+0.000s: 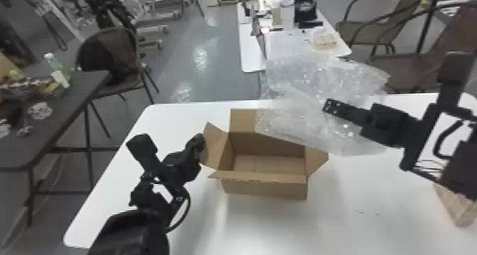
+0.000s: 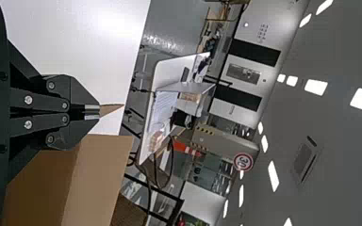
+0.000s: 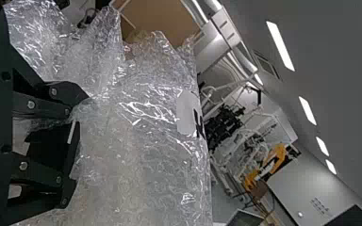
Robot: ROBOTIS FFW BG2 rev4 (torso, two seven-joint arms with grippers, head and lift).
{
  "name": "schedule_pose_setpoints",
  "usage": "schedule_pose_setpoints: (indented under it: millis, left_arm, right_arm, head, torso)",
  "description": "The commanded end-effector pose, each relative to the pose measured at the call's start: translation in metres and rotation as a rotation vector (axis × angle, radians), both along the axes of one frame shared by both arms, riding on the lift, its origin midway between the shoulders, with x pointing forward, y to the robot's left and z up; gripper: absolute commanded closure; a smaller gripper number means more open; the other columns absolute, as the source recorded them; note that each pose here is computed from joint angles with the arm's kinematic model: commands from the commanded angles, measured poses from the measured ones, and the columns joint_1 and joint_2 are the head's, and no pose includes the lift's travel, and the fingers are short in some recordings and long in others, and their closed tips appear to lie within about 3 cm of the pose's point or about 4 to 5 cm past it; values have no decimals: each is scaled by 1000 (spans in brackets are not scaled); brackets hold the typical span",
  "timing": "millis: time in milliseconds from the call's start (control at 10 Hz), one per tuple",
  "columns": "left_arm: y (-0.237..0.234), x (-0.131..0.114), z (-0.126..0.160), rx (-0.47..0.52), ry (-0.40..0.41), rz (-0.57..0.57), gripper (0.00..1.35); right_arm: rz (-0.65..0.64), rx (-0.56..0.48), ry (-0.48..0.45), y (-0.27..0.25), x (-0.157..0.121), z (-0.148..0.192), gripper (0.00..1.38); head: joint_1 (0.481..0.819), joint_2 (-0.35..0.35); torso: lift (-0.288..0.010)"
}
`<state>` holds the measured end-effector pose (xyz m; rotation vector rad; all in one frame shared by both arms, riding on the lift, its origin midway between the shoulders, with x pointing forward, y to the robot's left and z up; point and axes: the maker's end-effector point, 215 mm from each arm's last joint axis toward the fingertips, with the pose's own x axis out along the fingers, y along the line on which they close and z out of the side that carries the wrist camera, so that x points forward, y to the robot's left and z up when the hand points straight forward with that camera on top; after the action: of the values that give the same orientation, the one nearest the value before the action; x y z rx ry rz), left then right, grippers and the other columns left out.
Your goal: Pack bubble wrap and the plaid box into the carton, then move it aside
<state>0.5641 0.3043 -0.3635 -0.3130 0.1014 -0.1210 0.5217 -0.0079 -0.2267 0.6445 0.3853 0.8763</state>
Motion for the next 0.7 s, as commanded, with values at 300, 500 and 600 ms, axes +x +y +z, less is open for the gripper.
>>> schedule_pose_setpoints:
  millis: [300,500,600]
  left_arm:
    - [-41,-9,-2,-43,-16,1,1213]
    - [-52,-11,2,-51,-27,-3,1213]
    - [-54,-11,3,-56,-29,-1,1213]
  right_arm:
    - [140,90,80,66,15,-46,1276]
    - [127,53,107,62,22,-66,1276]
    - [129,39,136,62,21,-79,1276]
  head:
    - [677,321]
    - [680,313]
    - [684,304]
  torso:
    - [-102]
    - [-102]
    - [-102]
